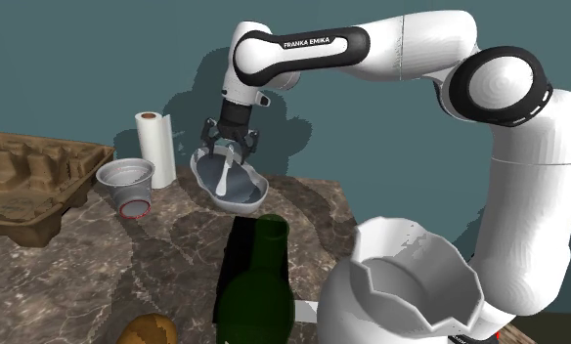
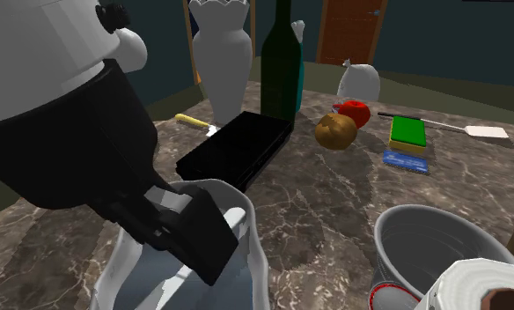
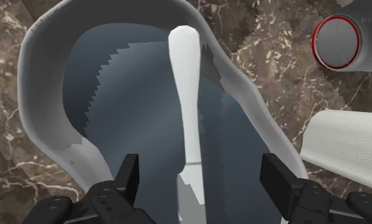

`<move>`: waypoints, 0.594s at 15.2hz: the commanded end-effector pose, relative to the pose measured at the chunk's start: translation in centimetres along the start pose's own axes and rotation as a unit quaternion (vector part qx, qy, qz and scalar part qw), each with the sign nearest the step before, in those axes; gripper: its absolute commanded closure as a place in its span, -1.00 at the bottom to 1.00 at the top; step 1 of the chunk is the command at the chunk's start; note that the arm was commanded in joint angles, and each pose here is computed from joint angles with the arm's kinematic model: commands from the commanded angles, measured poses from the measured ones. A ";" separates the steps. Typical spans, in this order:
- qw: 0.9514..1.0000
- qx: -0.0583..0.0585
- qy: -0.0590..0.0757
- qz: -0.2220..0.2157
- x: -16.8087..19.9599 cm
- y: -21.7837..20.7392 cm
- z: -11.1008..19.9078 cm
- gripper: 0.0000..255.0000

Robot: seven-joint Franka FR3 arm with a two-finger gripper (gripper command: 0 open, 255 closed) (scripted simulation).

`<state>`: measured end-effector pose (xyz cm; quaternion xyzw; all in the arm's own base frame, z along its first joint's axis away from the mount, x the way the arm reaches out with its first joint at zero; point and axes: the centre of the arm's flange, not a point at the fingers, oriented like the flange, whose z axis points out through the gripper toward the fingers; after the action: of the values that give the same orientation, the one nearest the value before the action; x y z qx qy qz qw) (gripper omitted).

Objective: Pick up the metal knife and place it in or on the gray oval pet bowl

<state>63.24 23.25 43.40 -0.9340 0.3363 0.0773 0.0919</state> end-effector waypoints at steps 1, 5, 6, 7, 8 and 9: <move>1.000 0.000 0.000 0.000 0.0 0.0 0.0 -1.00; 1.000 0.000 0.000 0.000 0.0 0.0 -4.0 -1.00; 1.000 0.000 0.000 0.000 0.0 0.0 -5.0 -1.00; 1.000 0.000 0.000 0.000 0.0 0.0 -5.0 -1.00; 1.000 0.000 0.000 0.000 0.0 0.0 -5.0 -1.00; 1.000 0.000 0.000 0.000 0.0 0.0 -5.0 -1.00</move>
<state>63.68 22.17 48.17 -0.9340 0.3364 0.0770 0.0921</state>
